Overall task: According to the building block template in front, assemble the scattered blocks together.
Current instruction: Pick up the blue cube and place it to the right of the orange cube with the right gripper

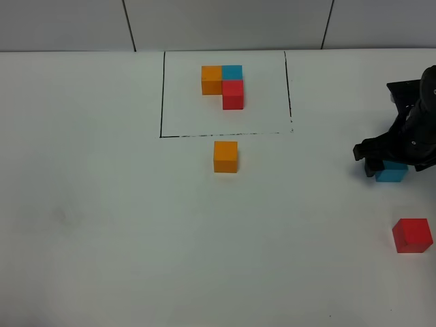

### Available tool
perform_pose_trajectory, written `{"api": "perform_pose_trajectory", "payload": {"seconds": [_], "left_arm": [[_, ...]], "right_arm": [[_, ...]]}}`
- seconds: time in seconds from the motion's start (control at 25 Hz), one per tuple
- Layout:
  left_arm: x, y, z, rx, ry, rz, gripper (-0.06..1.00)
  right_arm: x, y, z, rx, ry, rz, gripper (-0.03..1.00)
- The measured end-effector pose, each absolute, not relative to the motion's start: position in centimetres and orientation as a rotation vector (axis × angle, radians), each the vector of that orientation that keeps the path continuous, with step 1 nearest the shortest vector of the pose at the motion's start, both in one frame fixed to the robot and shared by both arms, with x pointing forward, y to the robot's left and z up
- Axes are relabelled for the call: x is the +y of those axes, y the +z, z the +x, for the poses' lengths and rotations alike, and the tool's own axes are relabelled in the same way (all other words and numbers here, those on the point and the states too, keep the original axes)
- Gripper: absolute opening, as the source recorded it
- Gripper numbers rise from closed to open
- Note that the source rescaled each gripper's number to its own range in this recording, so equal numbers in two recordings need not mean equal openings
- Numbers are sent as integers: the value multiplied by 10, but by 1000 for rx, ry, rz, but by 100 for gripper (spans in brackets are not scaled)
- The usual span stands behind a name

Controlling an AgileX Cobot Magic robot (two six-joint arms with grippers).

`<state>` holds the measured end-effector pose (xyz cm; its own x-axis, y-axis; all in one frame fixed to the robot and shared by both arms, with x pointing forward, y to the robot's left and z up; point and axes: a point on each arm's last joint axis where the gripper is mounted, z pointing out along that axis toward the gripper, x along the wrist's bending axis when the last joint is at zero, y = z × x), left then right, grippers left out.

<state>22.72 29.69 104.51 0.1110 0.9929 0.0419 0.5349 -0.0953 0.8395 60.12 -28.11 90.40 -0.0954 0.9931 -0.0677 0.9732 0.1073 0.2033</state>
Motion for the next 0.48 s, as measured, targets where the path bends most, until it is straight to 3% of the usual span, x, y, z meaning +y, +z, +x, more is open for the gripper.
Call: {"api": "perform_pose_trajectory", "payload": {"seconds": [0.28,0.48], "left_arm": [[297,1045,227,1501,864,1717,72],[297,1045,227,1501,864,1717,72]], "right_arm": [[-281,904,602,2187,160,1964,56],[-281,894,602,2203,132,1977,44]]}}
